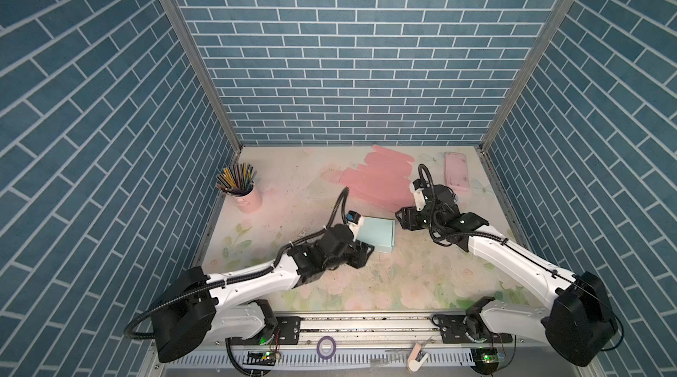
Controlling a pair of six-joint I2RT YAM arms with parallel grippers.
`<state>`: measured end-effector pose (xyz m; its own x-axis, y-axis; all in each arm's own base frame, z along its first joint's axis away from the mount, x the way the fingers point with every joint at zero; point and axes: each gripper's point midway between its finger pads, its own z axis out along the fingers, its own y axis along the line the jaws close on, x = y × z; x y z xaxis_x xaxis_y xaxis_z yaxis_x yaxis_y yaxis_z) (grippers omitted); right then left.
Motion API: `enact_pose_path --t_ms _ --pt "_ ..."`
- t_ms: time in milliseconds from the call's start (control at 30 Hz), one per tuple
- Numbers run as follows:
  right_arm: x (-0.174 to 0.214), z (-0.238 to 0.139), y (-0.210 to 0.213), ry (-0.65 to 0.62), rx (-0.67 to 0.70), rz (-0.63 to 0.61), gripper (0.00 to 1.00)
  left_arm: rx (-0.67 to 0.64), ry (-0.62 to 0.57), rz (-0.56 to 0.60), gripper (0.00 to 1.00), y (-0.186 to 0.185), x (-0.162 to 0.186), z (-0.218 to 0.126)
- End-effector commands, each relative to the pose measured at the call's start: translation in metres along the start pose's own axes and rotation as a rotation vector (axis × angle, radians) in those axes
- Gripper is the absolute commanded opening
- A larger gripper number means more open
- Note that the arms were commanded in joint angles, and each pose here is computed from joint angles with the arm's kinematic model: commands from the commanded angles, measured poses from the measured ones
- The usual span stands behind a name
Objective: Fold the paper box
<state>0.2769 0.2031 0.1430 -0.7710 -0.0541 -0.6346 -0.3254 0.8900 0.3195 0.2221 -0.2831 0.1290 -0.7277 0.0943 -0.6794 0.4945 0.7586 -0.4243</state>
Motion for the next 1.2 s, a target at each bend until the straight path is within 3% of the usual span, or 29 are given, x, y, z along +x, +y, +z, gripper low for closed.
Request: enact_pose_path --t_ms 0,200,467,933,1167 --pt "0.027 -0.002 0.006 0.037 -0.054 0.150 0.73 -0.047 0.088 -0.006 0.66 0.032 0.001 -0.006" --pt "0.045 0.005 0.010 0.053 -0.098 0.209 0.77 -0.006 0.099 -0.075 0.81 0.060 -0.018 0.018" --pt "0.043 0.030 0.019 0.069 -0.143 0.222 0.77 0.035 0.121 -0.123 0.81 0.067 -0.018 0.058" --pt "0.054 0.070 0.040 0.142 -0.169 0.185 0.74 0.057 0.133 -0.141 0.63 0.067 -0.013 0.067" --pt "0.039 0.084 0.068 0.143 -0.205 0.132 0.73 0.034 0.108 -0.156 0.52 0.077 -0.019 0.062"
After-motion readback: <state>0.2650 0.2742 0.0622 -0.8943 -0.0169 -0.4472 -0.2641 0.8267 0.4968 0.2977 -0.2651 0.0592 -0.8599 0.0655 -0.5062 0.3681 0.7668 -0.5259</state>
